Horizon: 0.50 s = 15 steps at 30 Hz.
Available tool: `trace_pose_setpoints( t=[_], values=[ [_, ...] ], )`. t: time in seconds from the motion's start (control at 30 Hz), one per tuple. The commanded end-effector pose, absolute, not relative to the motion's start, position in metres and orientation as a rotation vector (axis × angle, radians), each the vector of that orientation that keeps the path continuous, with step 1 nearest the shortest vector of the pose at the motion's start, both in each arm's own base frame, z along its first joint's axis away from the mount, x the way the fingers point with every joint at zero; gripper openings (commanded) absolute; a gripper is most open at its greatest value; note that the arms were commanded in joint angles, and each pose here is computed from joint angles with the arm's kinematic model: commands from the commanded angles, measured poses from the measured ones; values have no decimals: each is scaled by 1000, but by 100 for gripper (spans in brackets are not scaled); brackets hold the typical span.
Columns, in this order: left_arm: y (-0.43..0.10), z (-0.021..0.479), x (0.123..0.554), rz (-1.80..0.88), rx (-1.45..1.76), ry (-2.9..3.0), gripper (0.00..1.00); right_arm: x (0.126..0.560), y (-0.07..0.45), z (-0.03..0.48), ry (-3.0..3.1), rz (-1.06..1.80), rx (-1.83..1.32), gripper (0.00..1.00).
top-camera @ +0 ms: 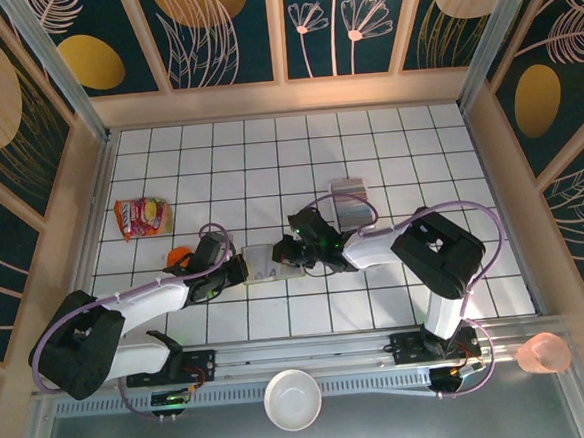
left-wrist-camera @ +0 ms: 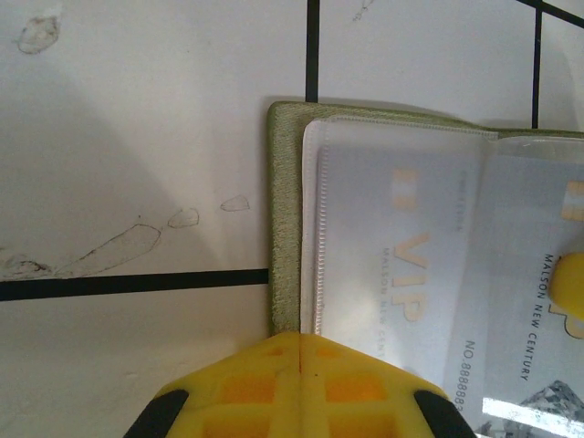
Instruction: Put the credit cards into the card holder
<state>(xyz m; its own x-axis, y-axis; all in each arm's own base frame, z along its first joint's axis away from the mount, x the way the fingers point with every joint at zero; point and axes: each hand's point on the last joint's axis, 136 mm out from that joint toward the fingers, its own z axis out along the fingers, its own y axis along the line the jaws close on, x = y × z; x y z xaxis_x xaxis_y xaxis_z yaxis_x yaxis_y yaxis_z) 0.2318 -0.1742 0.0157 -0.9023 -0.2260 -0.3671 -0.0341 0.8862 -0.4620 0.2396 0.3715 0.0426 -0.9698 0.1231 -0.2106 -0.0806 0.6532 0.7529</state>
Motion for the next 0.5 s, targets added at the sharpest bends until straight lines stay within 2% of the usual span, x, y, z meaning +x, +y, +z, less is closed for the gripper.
trace_pose_setpoints(
  t=[0.0,0.47],
  values=[
    [-172,13,227,-622,-178,2649,1,247,378,47,2599,1248,-6,0],
    [-171,13,227,-620,-182,2647,1,234,380,41,2643,1278,-68,0]
  ],
)
